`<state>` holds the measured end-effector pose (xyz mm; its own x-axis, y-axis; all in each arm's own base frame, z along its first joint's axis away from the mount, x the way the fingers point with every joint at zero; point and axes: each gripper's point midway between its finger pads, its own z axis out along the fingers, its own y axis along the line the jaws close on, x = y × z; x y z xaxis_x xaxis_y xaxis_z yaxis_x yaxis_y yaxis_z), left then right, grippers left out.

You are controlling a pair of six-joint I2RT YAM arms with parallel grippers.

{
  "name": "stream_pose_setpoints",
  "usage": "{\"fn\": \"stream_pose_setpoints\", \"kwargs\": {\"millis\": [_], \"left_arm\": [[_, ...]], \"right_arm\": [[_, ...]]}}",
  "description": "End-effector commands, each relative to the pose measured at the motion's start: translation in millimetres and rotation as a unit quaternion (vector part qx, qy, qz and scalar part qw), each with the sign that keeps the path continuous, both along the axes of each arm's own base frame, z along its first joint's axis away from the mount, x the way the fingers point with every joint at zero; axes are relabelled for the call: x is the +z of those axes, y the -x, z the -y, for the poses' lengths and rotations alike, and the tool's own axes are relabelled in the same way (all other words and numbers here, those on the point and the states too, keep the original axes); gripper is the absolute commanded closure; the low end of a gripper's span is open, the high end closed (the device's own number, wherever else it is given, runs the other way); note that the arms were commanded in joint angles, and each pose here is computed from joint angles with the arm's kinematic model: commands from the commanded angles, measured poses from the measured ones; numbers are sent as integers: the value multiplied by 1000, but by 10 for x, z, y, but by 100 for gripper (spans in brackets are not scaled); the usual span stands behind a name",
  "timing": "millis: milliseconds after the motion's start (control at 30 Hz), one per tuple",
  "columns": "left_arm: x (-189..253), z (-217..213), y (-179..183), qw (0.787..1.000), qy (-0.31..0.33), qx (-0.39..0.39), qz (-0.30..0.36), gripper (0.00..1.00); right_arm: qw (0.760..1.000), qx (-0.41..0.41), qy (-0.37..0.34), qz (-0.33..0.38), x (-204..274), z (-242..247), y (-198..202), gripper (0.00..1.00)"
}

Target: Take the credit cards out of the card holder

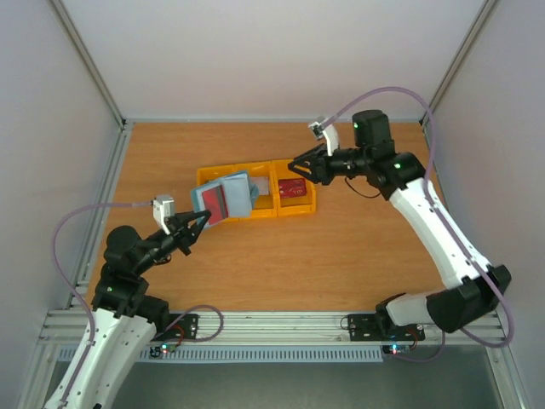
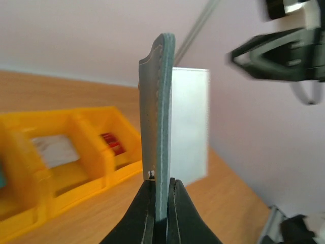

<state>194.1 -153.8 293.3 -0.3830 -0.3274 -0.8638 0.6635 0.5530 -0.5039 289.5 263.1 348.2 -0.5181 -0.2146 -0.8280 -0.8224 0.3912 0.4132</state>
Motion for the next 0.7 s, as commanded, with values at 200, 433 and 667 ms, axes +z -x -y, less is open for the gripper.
{"fn": "stream_pose_setpoints", "kwargs": {"millis": [200, 433, 667], "left_arm": [[44, -20, -31, 1000, 9, 9, 16, 100], [545, 192, 423, 984, 70, -126, 107, 100], [669, 262, 709, 965, 49, -189, 173, 100]], "right_arm": [[968, 228, -87, 49, 452, -1060, 1342, 64], [973, 216, -75, -22, 59, -1195, 1001, 70], [970, 227, -85, -27, 69, -1107, 982, 71]]}}
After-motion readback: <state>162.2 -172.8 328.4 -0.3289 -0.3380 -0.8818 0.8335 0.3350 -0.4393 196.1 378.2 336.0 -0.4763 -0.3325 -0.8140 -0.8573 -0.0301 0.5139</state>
